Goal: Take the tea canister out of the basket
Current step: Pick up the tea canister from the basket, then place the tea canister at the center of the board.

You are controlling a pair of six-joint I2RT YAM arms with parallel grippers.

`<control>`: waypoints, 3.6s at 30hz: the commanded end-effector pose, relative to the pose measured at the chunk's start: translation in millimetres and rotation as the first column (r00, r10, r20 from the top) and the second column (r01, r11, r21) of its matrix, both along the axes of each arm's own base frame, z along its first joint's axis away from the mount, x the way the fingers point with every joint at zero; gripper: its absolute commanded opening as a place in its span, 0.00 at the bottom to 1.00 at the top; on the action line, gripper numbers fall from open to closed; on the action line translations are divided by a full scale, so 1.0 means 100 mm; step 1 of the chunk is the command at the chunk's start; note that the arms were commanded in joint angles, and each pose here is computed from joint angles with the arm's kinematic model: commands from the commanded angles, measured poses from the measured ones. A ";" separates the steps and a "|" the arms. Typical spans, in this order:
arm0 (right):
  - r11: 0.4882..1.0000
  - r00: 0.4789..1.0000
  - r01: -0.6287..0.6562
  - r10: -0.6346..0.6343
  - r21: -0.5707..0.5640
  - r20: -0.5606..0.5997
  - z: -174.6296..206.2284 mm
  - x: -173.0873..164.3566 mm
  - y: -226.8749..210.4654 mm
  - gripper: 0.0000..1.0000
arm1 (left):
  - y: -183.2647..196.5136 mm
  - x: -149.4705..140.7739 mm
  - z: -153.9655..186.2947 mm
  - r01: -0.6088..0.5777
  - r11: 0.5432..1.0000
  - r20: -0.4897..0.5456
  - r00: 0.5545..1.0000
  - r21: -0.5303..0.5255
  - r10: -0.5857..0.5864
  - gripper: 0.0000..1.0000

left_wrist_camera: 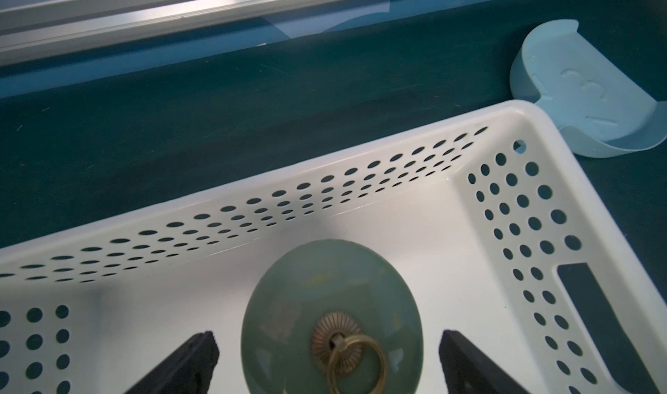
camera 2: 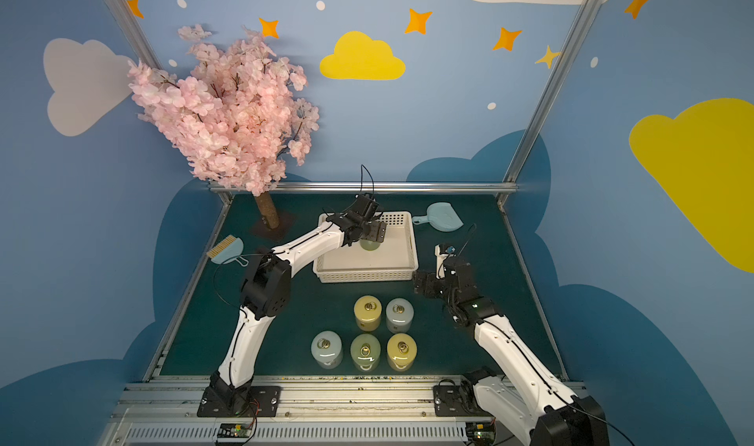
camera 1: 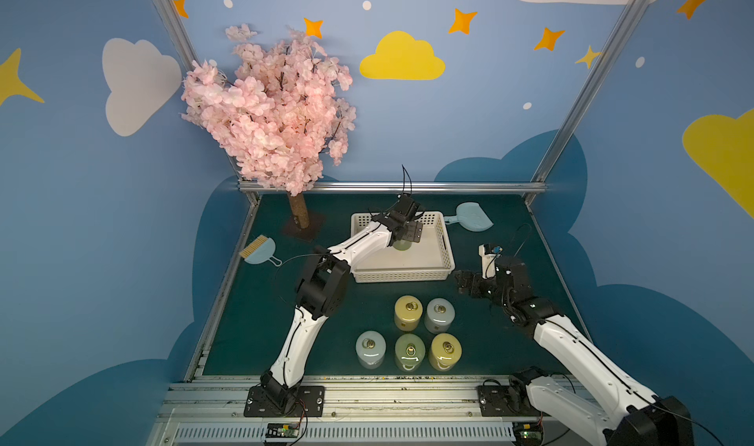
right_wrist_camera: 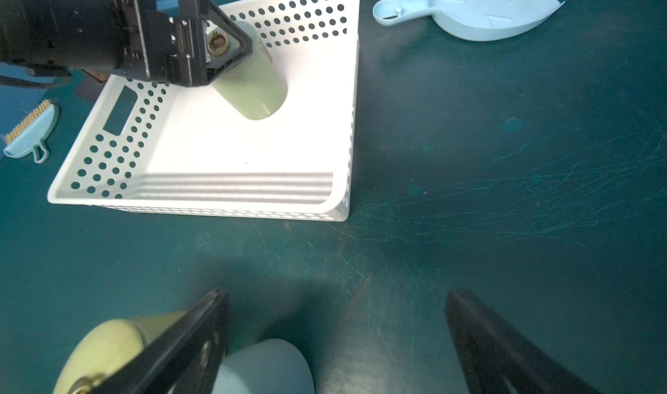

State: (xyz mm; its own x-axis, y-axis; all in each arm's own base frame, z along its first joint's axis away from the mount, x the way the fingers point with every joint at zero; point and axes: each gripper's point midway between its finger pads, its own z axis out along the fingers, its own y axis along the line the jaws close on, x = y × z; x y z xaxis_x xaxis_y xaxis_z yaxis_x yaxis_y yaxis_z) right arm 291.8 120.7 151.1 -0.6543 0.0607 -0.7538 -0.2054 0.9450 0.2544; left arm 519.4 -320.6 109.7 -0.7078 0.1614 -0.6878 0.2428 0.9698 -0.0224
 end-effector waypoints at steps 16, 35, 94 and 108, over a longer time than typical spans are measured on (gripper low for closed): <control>1.000 1.000 0.005 -0.006 0.019 0.027 0.06 0.01 -0.01 0.98 | -0.03 0.09 -0.28 0.026 0.999 -0.066 0.998 0.033 -0.024 0.89; 1.000 1.000 0.003 -0.004 0.019 0.026 0.05 0.01 0.00 0.98 | -0.05 0.11 0.04 0.037 0.999 -0.015 0.999 0.006 -0.037 0.56; 0.976 0.980 -0.200 0.199 0.090 0.024 0.07 -0.07 0.35 0.98 | 0.59 -1.82 1.37 0.232 0.971 0.084 0.970 -0.065 -0.227 0.51; 0.978 0.982 -0.191 0.190 0.081 0.021 0.05 -0.06 0.33 0.98 | 0.84 -2.35 1.25 0.289 0.953 0.065 0.957 -0.094 -0.284 0.51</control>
